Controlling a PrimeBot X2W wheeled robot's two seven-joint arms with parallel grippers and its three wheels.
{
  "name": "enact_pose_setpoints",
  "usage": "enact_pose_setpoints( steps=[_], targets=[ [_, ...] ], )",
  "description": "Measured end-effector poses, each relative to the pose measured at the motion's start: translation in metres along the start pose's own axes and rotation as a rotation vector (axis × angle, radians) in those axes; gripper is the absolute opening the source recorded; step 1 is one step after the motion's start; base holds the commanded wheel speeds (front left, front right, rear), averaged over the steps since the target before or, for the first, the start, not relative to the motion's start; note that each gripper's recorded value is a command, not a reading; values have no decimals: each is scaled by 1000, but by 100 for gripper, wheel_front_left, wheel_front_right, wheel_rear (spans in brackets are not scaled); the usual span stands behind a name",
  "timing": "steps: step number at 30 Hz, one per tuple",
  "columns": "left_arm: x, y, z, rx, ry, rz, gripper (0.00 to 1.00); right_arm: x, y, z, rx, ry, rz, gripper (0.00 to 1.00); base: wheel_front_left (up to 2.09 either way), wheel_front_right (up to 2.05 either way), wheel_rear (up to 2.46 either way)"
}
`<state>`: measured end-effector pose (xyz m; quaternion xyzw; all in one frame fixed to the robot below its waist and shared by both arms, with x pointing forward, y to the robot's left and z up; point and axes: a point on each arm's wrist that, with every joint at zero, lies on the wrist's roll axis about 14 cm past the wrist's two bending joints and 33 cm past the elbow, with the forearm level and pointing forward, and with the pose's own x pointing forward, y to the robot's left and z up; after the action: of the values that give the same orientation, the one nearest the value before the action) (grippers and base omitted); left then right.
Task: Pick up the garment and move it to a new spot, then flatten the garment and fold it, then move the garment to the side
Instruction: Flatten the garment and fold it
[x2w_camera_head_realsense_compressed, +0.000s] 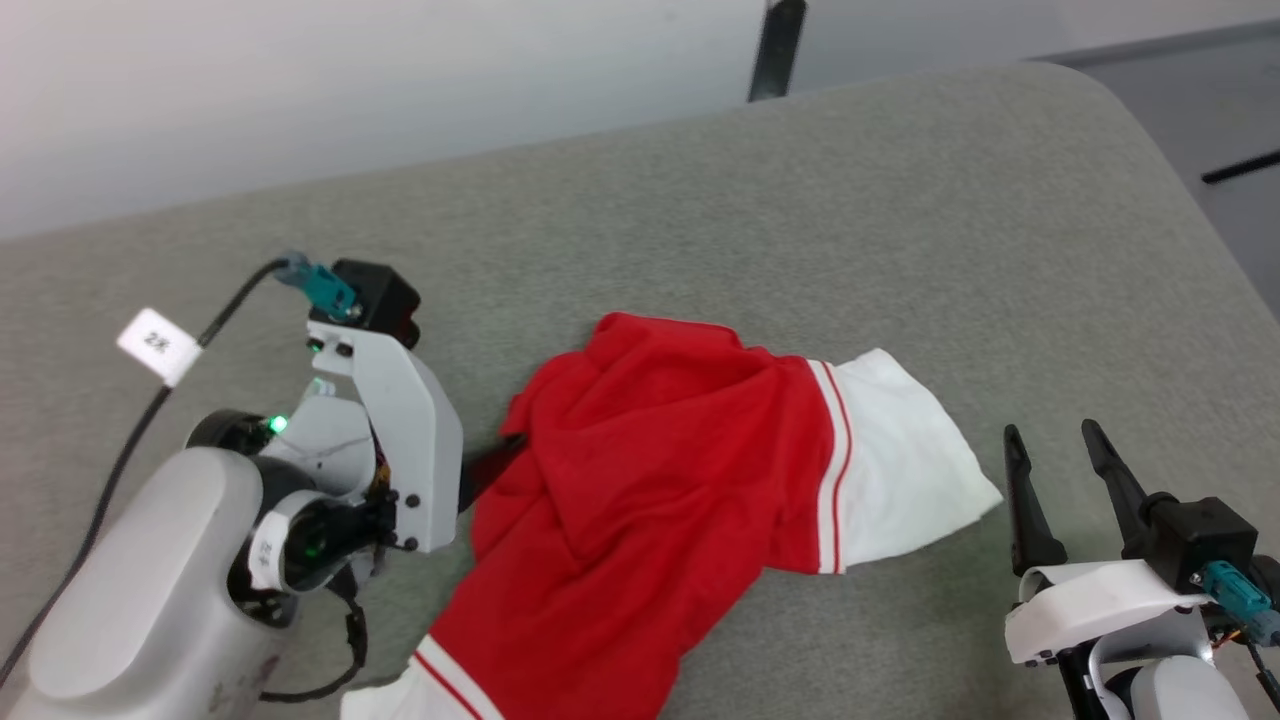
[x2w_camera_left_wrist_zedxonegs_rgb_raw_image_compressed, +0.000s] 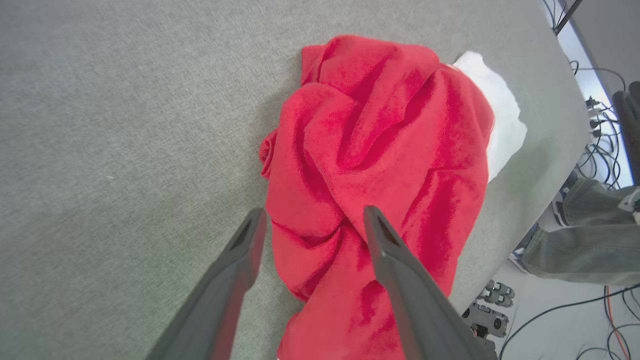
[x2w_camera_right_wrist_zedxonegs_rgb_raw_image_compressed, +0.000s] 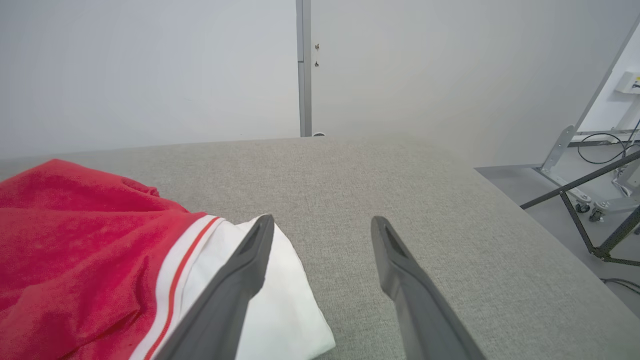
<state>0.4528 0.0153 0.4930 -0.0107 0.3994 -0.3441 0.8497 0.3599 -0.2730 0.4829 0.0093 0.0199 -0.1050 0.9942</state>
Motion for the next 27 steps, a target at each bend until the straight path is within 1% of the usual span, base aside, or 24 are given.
enact_pose_setpoints(
  steps=[5,9,14,15,16,17,18,20,24,27],
  targets=[
    [24,16,-28,-14,155,30,100,-7,-12,-8,7,23,-37,100,0,0,0],
    [40,25,-46,-30,242,43,100,-13,-21,-14,6,40,-66,100,0,0,0],
    [57,22,-68,-121,334,9,100,-16,-28,-22,2,62,-89,100,0,0,0],
    [59,22,-69,-138,342,4,74,-15,-29,-23,1,67,-91,100,0,0,0],
    [61,22,-72,-152,352,2,41,-15,-29,-25,0,72,-91,100,0,0,0],
    [63,23,-73,-163,359,0,17,-14,-29,-26,0,75,-91,100,0,0,0],
    [63,26,-75,-168,365,7,0,-13,-28,-26,-1,76,-90,100,0,0,0],
    [63,34,-79,-186,387,22,0,-9,-26,-25,-2,72,-84,100,0,0,0],
    [60,37,-79,-173,402,22,0,-7,-24,-26,-1,72,-77,100,0,0,0],
    [54,52,-70,-121,373,55,0,-5,-22,-27,0,75,-69,100,0,0,0]
  ],
)
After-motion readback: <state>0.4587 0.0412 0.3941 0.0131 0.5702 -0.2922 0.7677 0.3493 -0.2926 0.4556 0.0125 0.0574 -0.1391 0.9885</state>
